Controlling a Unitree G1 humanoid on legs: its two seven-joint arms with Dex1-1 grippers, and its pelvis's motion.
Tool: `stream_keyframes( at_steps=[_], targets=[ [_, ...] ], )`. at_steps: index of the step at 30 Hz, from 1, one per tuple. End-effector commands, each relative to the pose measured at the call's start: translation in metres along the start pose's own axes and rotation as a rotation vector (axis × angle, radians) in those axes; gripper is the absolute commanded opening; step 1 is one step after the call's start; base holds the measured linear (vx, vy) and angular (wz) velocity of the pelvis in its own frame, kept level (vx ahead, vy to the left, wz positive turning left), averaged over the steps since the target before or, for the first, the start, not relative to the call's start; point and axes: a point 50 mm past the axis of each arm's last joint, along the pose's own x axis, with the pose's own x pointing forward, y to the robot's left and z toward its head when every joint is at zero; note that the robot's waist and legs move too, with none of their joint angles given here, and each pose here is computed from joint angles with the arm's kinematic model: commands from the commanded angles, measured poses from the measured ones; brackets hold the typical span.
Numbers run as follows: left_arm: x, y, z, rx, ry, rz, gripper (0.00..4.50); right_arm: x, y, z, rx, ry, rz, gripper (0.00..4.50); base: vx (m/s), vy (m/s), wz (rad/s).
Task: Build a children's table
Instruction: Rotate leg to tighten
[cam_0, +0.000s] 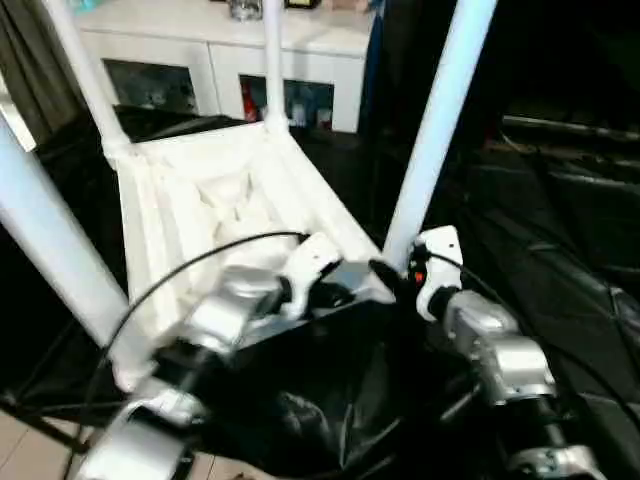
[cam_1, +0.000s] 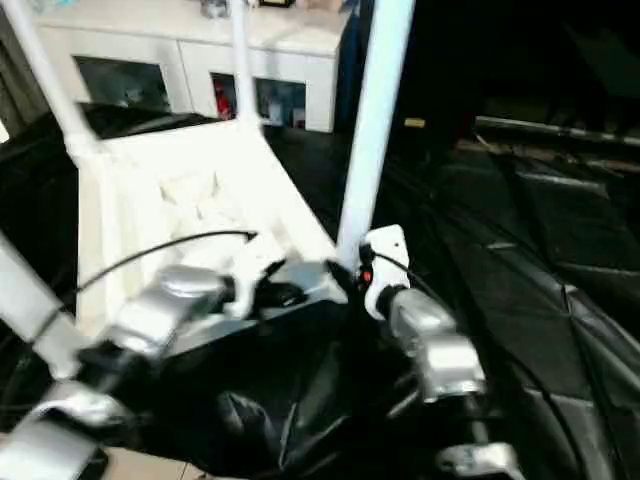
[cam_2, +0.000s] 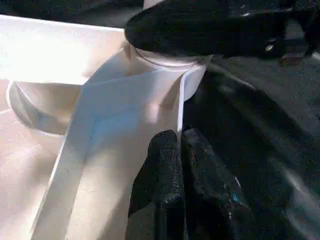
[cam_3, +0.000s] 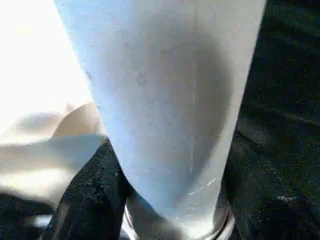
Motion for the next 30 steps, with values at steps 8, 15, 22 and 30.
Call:
stream_keyframes(
  at_steps=[8, 15, 22, 30],
  targets=[
    [0.007, -0.011, -0.002, 0.066, 0.047, -0.078, 0.00, 0.002, 0.026, -0.013, -0.006, 0.051, 0.219, 3.04, 0.000, 0.000, 0.00],
    [-0.021, -0.003, -0.021, 0.097, 0.108, -0.178, 0.00, -0.016, 0.017, -0.002, -0.166, 0.079, 0.518, 3.26, 0.000, 0.000, 0.00],
    [-0.051, -0.009, -0.040, 0.129, 0.184, -0.407, 0.00, -0.037, 0.010, 0.002, -0.224, 0.128, 0.735, 3.26, 0.000, 0.000, 0.00],
    [-0.065, -0.003, -0.040, 0.133, 0.218, -0.438, 0.00, -0.051, 0.009, -0.004, -0.237, 0.197, 0.878, 3.26, 0.000, 0.000, 0.00]
  ],
)
